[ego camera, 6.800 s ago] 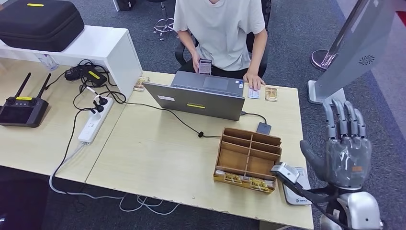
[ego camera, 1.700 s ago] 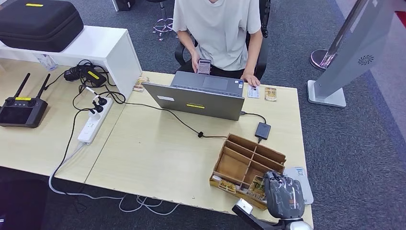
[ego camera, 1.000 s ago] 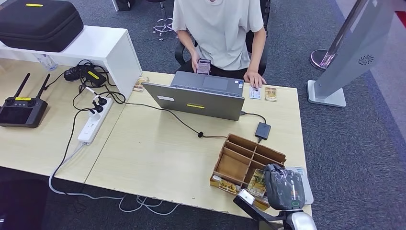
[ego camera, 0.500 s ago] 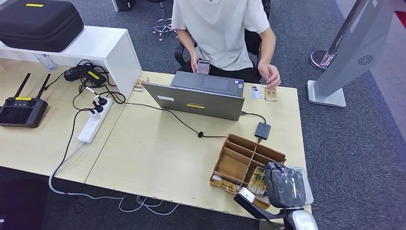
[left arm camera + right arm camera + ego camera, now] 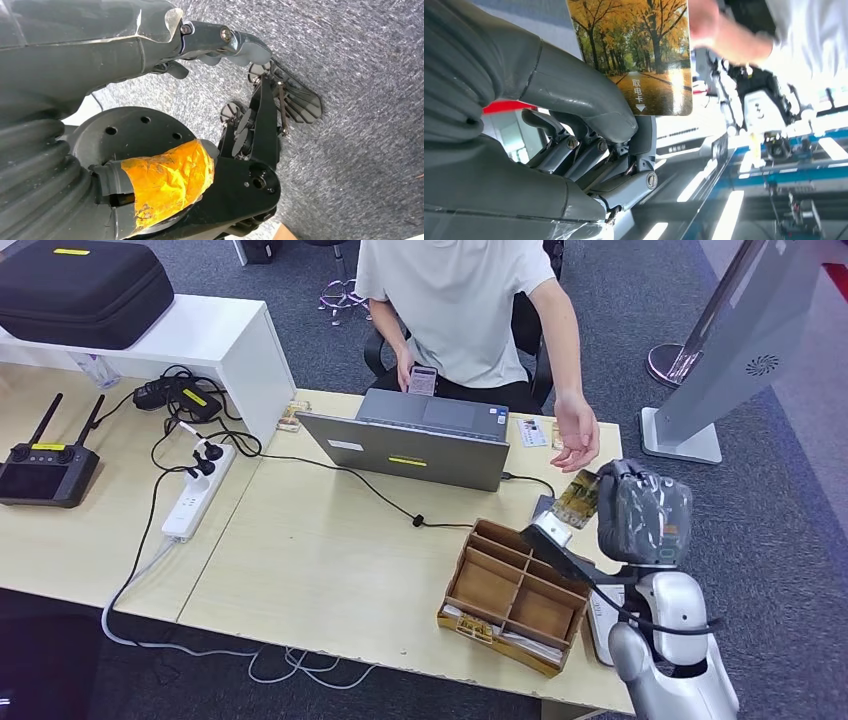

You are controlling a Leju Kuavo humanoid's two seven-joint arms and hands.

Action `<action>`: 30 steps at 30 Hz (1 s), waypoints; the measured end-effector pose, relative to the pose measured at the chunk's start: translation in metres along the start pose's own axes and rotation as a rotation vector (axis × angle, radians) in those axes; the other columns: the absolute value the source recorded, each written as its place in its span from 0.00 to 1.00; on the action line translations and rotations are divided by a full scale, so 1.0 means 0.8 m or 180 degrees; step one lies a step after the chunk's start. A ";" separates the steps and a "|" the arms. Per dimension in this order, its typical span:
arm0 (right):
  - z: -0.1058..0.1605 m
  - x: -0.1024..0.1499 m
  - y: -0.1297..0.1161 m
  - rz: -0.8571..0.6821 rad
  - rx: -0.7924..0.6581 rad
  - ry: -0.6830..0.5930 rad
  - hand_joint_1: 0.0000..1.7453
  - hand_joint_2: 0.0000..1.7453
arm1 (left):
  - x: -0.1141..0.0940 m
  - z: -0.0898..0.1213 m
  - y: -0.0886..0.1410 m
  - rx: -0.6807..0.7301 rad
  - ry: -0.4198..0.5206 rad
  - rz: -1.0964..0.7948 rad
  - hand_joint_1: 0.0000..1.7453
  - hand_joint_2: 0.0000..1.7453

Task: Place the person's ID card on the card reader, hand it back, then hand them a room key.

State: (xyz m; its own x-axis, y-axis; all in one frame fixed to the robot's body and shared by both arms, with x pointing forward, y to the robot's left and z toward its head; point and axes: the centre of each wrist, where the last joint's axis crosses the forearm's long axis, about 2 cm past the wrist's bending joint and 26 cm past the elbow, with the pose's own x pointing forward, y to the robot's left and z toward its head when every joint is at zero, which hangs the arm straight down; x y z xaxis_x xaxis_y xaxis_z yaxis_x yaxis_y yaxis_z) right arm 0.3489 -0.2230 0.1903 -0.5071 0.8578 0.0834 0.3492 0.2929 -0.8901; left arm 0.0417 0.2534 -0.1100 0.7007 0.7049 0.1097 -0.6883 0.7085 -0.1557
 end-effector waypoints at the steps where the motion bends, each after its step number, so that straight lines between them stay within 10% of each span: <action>1: -0.013 -0.003 -0.005 0.0025 -0.0029 0.0012 1.00 1.00 | 0.001 0.000 0.000 -0.0005 -0.0002 -0.0012 0.00 1.00; 14: -0.157 -0.035 -0.065 0.0417 -0.0231 0.0545 1.00 1.00 | 0.012 -0.001 0.006 -0.0085 -0.0054 -0.0181 0.00 1.00; 23: -0.173 -0.072 -0.055 0.0614 -0.0098 0.1072 1.00 1.00 | 0.015 -0.001 0.007 -0.0097 -0.0103 -0.0196 0.00 1.00; 27: -0.168 -0.075 -0.045 0.0582 0.0014 0.1141 0.00 1.00 | 0.016 -0.001 0.007 -0.0108 -0.0109 -0.0192 0.00 1.00; 30: -0.166 -0.077 -0.042 0.0562 0.0050 0.1190 0.00 1.00 | 0.016 -0.001 0.006 -0.0148 -0.0114 -0.0195 0.00 1.00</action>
State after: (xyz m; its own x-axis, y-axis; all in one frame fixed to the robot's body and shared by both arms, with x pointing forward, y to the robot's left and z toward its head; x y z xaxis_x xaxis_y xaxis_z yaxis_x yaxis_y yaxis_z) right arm 0.4734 -0.2299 0.2746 -0.1183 0.9895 0.0832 0.3917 0.1235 -0.9118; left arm 0.0473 0.2661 -0.1101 0.7334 0.6617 0.1554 -0.6344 0.7485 -0.1931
